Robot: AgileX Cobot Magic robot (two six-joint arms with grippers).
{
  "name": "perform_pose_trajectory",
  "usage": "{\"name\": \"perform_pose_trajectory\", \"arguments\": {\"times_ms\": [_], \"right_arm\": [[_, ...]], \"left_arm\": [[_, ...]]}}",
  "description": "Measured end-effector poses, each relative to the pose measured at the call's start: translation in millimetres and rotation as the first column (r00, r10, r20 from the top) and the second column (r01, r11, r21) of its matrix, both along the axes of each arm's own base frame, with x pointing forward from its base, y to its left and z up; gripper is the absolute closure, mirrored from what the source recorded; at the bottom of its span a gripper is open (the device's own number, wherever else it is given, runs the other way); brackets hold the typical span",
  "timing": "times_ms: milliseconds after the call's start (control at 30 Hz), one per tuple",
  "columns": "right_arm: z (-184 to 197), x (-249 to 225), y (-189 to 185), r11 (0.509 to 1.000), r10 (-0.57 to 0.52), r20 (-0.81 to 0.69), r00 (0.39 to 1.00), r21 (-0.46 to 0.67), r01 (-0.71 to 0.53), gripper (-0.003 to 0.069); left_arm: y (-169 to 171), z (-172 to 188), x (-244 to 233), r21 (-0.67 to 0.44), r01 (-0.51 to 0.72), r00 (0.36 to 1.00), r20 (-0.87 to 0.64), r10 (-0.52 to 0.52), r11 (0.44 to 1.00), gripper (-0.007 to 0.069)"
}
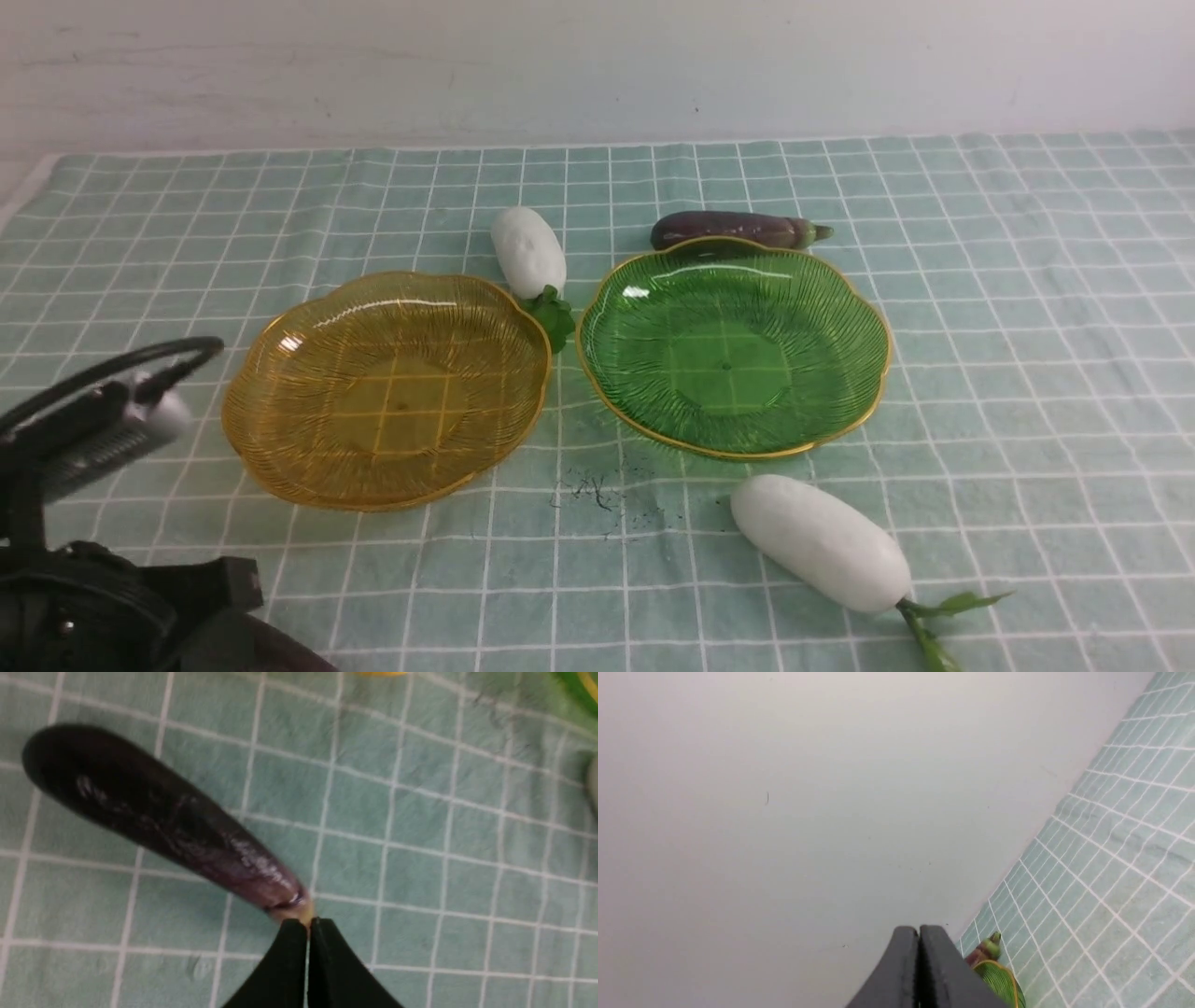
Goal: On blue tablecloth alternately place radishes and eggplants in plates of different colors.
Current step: 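Pick up the eggplant and place it in the yellow plate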
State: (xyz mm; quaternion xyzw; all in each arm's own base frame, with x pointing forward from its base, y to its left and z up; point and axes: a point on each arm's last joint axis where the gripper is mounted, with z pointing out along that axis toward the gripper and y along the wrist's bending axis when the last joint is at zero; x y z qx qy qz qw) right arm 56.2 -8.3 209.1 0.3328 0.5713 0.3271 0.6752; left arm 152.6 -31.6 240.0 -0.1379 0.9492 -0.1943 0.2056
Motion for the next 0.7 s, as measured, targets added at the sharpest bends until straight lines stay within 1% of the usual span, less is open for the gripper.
{"name": "perform_pose_trajectory", "arguments": {"times_ms": [67, 100, 167, 200, 233, 267, 300, 333, 367, 400, 433, 467, 500, 567, 600, 667, 700], "right_arm": [[4.2, -0.6, 9.2, 0.992, 0.091, -0.032, 0.995, -0.085, -0.094, 0.0674], [16.1, -2.9, 15.8, 0.976, 0.142, -0.038, 0.989, -0.164, -0.146, 0.0674], [33.4, -3.7, 23.2, 0.933, 0.219, -0.071, 0.973, -0.276, -0.23, 0.0674], [44.1, -2.3, 27.9, 0.905, 0.243, -0.112, 0.964, -0.332, -0.267, 0.0674], [59.8, 3.4, 32.1, 0.853, 0.289, -0.17, 0.942, -0.402, -0.334, 0.0674], [63.8, 5.7, 33.5, 0.837, 0.299, -0.192, 0.935, -0.418, -0.353, 0.0674], [73.2, 12.3, 36.8, 0.795, 0.321, -0.25, 0.914, -0.453, -0.403, 0.0674], [82.1, 21.2, 41.3, 0.735, 0.352, -0.333, 0.875, -0.481, -0.479, 0.0674], [88.7, 29.7, 44.3, 0.685, 0.37, -0.396, 0.841, -0.495, -0.534, 0.0674], [93.7, 37.3, 45.7, 0.652, 0.375, -0.437, 0.818, -0.503, -0.567, 0.0674], [98.6, 48.0, 48.6, 0.598, 0.39, -0.5, 0.773, -0.501, -0.626, 0.0674], [101.0, 55.1, 50.2, 0.566, 0.398, -0.535, 0.746, -0.496, -0.658, 0.0674], [103.6, 66.8, 52.4, 0.525, 0.409, -0.581, 0.703, -0.481, -0.702, 0.0674], [104.6, 82.4, 54.4, 0.482, 0.415, -0.625, 0.661, -0.465, -0.743, 0.0674], [103.8, 88.9, 55.2, 0.468, 0.418, -0.638, 0.647, -0.459, -0.755, 0.0674], [101.0, 97.0, 56.8, 0.453, 0.429, -0.648, 0.629, -0.448, -0.771, 0.0674], [100.0, 98.9, 57.5, 0.449, 0.435, -0.649, 0.624, -0.444, -0.775, 0.0674]], "left_arm": [[0.1, -11.3, 3.2, 0.001, -0.007, 0.998, -0.057, 0.007, 1.0, 0.0633], [0.4, -14.4, 4.0, 0.0, -0.018, 0.997, -0.072, 0.018, 1.0, 0.0633], [0.9, -16.6, 5.9, -0.001, -0.038, 0.995, -0.088, 0.038, 0.999, 0.0632], [1.0, -17.7, 6.6, -0.002, -0.047, 0.994, -0.097, 0.047, 0.999, 0.0632], [1.2, -19.7, 7.9, -0.002, -0.055, 0.992, -0.111, 0.055, 0.998, 0.0631], [1.3, -20.1, 8.0, 0.0, -0.054, 0.992, -0.113, 0.054, 0.999, 0.063], [1.5, -22.1, 9.1, 0.003, -0.056, 0.99, -0.126, 0.056, 0.998, 0.0626], [1.9, -25.1, 10.9, 0.009, -0.058, 0.988, -0.143, 0.058, 0.998, 0.0615], [2.3, -28.0, 12.7, 0.015, -0.058, 0.986, -0.157, 0.06, 0.998, 0.0604], [2.9, -30.6, 14.5, 0.022, -0.064, 0.984, -0.167, 0.067, 0.998, 0.0583], [3.6, -33.7, 17.5, 0.028, -0.078, 0.981, -0.175, 0.081, 0.997, 0.0566], [4.0, -36.8, 20.9, 0.026, -0.102, 0.978, -0.182, 0.106, 0.994, 0.0543], [4.6, -41.0, 25.4, 0.023, -0.139, 0.971, -0.191, 0.141, 0.99, 0.0504], [5.5, -47.1, 31.6, 0.018, -0.197, 0.959, -0.206, 0.196, 0.98, 0.0433], [6.0, -50.3, 34.8, 0.017, -0.223, 0.952, -0.211, 0.221, 0.975, 0.0389], [6.4, -56.1, 38.4, 0.021, -0.244, 0.943, -0.23, 0.242, 0.97, 0.0303], [6.5, -58.2, 39.4, 0.024, -0.246, 0.94, -0.237, 0.244, 0.969, 0.0272]]}}
